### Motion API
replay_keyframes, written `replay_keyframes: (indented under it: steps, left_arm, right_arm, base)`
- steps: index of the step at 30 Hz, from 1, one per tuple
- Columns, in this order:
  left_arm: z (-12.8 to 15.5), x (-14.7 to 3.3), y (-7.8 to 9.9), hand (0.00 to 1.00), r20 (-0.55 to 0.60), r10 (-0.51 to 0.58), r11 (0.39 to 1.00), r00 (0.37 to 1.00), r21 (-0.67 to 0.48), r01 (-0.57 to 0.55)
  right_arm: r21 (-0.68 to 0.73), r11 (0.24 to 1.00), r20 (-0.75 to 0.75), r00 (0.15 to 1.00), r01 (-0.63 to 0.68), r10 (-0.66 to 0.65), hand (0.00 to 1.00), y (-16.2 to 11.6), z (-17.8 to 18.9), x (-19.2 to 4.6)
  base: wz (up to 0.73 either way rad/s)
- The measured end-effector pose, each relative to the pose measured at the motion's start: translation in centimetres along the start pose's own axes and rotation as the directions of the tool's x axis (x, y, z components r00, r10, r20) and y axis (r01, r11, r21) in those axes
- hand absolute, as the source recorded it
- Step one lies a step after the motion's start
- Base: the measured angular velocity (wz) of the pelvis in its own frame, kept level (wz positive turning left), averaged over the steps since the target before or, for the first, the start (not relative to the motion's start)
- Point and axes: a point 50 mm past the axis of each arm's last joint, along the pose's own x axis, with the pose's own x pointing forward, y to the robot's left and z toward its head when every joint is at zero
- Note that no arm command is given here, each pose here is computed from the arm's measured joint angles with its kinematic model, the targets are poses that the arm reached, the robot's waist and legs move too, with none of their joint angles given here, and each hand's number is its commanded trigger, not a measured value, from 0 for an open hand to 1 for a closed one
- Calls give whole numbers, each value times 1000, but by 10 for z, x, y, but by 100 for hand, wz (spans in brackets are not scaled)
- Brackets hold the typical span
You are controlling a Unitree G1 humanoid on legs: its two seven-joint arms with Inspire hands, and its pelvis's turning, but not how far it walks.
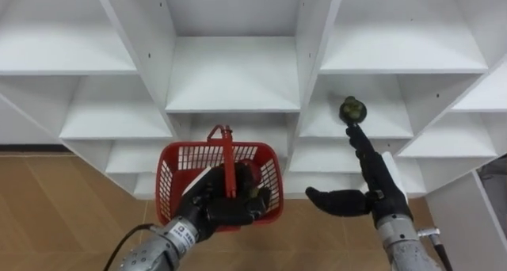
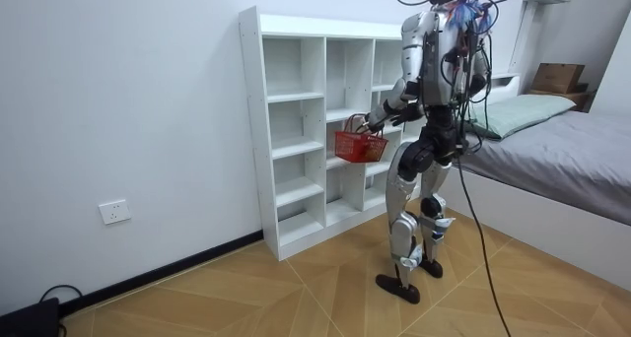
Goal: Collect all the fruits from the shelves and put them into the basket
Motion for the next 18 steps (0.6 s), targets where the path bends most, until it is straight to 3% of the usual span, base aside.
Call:
replay_keyframes:
  steps: [18]
  left_arm:
    - [1,-4,7,100,6,58,998,998,-11,-57]
  right_arm:
    - [-25,992,27,992,124,-123,0,-10,5,3]
  base:
    - [-8]
